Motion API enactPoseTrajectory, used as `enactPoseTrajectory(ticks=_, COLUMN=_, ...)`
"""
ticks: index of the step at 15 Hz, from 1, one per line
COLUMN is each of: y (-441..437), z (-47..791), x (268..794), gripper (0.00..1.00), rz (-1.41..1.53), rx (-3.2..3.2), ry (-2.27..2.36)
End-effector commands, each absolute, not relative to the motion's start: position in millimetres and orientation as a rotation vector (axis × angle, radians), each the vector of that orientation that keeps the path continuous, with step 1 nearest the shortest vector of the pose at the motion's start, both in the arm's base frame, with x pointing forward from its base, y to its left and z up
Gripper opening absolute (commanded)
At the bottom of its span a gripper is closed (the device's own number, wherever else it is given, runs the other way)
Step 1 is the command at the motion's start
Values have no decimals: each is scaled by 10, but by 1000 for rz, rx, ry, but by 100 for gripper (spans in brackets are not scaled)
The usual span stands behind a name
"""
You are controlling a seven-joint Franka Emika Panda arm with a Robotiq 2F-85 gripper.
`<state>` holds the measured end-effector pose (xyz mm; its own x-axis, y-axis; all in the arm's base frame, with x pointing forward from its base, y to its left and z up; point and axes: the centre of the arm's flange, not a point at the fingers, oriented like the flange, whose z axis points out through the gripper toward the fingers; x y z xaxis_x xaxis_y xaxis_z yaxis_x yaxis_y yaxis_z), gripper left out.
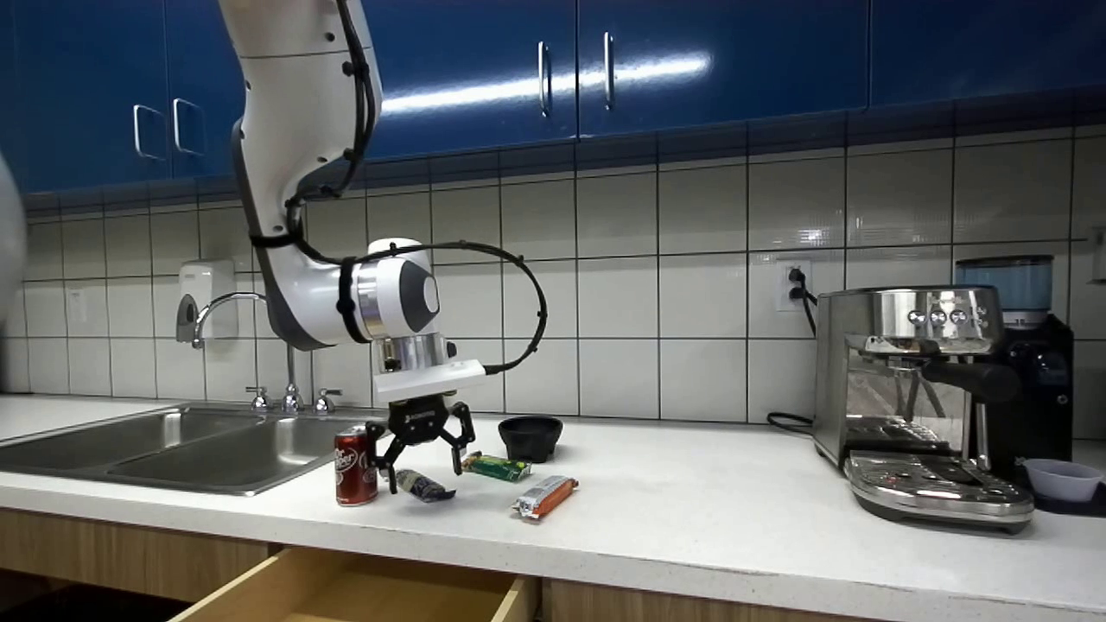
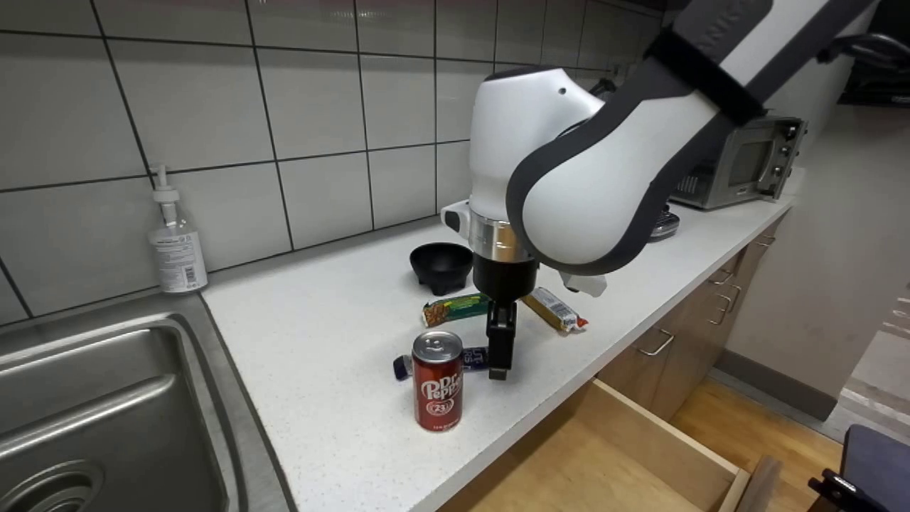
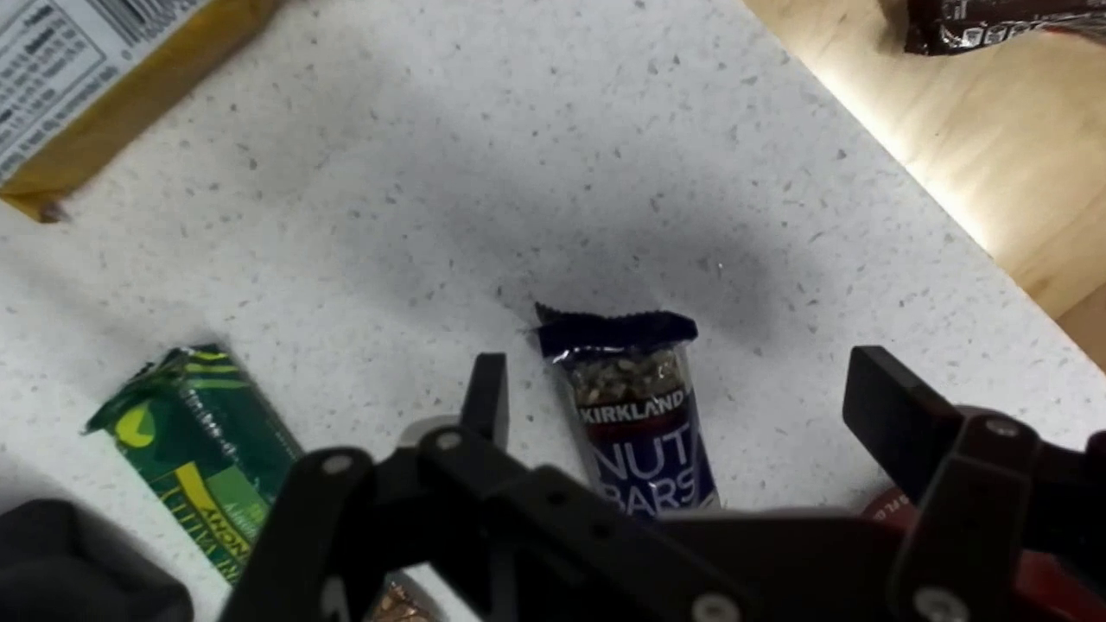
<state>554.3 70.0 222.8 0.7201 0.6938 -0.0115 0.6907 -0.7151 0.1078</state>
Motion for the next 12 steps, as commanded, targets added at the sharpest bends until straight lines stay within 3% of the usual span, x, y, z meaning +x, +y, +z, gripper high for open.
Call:
enactPoseTrajectory(ticks=1, y=730, z=2198, x=5734, gripper=100, rz=51, rx=2794, ry=1209)
enactPoseTrajectory(ticks=12, y=821, z=2053, x=5949, gripper=100, rz=53, rx=2781, ry=1268)
